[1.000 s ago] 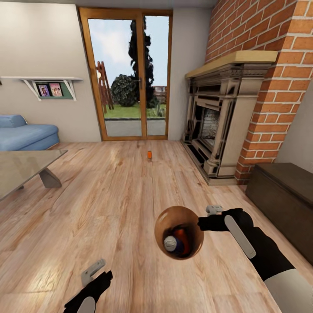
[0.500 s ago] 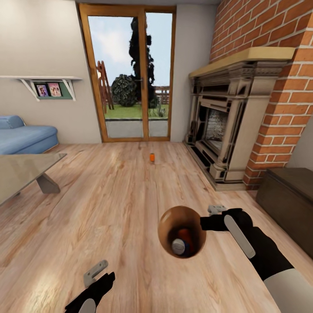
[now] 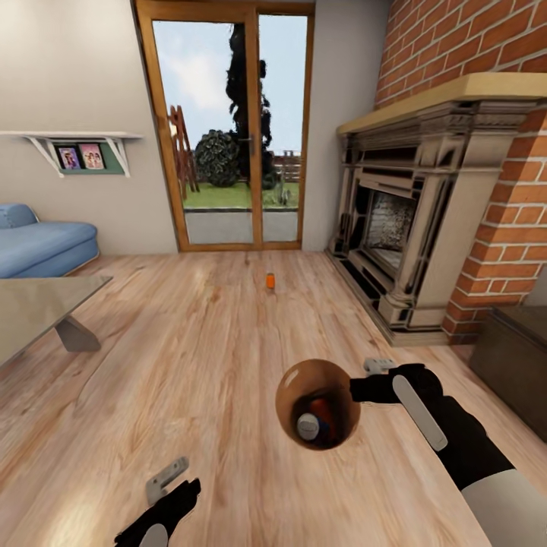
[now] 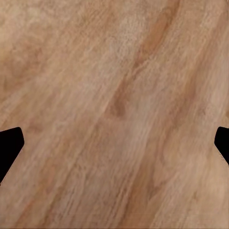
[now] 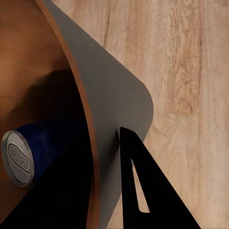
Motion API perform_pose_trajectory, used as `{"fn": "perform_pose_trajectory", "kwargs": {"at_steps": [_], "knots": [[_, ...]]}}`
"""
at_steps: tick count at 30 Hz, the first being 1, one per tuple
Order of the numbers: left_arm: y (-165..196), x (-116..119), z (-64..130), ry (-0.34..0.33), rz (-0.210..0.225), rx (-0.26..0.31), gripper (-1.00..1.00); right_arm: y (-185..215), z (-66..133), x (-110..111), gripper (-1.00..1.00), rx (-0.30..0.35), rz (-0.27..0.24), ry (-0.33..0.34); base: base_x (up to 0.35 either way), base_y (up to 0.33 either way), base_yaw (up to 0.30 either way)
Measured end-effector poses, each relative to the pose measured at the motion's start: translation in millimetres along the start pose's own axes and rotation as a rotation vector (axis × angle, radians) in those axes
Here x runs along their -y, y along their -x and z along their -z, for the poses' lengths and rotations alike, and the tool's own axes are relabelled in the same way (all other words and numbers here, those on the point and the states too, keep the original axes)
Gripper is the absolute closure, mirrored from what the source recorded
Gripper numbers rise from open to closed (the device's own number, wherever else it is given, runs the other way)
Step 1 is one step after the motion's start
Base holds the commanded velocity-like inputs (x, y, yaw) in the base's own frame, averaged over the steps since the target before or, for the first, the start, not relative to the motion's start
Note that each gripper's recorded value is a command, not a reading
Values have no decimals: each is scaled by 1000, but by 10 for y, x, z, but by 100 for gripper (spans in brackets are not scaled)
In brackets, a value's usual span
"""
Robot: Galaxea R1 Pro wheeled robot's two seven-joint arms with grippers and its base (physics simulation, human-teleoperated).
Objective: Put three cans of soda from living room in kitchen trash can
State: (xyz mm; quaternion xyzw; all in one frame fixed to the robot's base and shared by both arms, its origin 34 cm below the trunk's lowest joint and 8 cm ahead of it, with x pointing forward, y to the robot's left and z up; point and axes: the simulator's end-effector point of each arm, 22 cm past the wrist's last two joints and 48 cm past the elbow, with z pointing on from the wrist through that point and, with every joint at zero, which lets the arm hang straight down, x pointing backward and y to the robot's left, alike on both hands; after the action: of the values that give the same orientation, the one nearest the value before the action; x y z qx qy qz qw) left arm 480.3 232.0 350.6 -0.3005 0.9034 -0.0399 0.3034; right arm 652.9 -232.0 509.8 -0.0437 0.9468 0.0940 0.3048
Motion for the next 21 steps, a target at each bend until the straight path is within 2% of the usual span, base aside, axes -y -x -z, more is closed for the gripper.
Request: {"fn": "perform_pose_trajectory", "kwargs": {"at_steps": [3, 6, 12, 17, 21], "knots": [[-8, -7, -4, 2, -1, -1, -100, -35, -35, 64, 100, -14, -3, -19, 341, 83, 0], [-11, -10, -6, 3, -2, -2, -100, -305, -244, 236, 100, -111, -62, -35, 341, 83, 0], [-11, -11, -6, 3, -2, -2, -100, -419, -412, 682, 100, -224, -121, -127, 341, 83, 0], [-14, -16, -8, 4, -2, -3, -100, -402, -431, 660, 100, -237, -155, -102, 341, 82, -34], [-15, -15, -9, 4, -2, -3, -100, -412, -434, 666, 100, -240, -161, -101, 341, 83, -8]]}}
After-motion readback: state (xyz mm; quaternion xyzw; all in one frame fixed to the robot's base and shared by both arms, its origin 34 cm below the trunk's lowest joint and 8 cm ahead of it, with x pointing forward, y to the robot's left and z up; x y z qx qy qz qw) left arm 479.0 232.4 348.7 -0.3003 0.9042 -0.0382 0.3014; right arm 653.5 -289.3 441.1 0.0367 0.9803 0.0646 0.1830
